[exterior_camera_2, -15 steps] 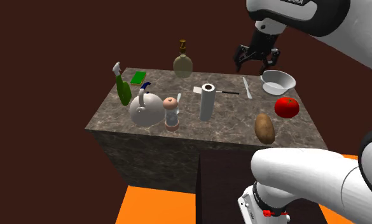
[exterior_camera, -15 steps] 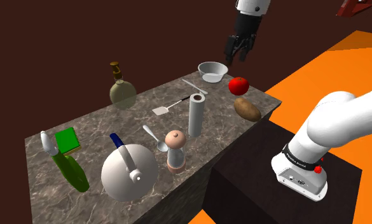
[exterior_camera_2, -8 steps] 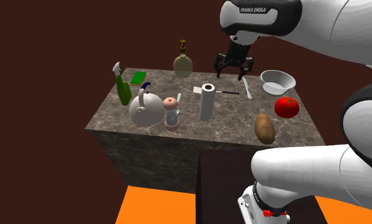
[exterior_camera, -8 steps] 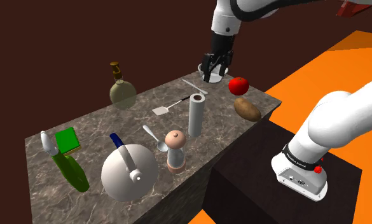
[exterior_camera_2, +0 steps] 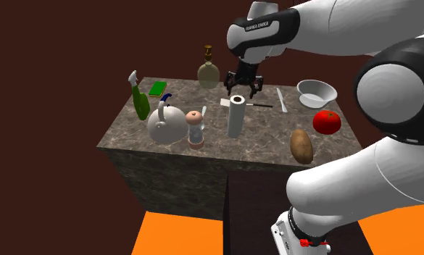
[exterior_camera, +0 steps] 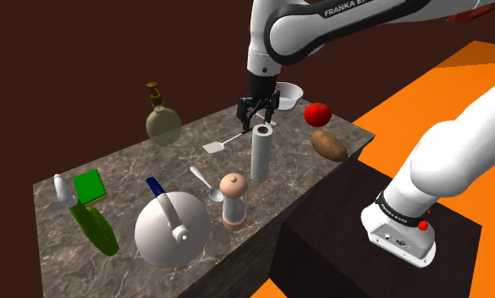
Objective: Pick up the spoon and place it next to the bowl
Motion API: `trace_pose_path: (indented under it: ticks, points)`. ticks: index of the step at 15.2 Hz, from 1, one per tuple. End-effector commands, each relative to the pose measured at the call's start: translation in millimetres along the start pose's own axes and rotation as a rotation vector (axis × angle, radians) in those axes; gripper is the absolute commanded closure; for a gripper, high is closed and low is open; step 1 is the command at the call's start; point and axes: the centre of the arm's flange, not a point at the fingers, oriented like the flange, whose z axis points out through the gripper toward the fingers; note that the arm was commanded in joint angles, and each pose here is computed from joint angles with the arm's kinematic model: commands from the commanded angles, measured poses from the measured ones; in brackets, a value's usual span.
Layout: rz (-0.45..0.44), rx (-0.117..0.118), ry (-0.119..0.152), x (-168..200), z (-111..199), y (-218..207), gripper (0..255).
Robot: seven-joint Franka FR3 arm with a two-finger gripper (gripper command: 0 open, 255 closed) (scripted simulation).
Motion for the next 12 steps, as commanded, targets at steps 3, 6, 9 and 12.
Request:
trace_pose_path:
  ticks: [3, 6, 9, 12]
  points:
    - [0.008, 0.008, -0.02, 23.6, 35.0, -33.3, 0]
    - [0.013, 0.014, -0.036, 41.2, 62.4, -56.8, 0]
    - [0.018, 0.02, -0.051, 58.6, 89.8, -80.3, 0]
    - [0.024, 0.025, -0.066, 75.6, 117.4, -103.9, 0]
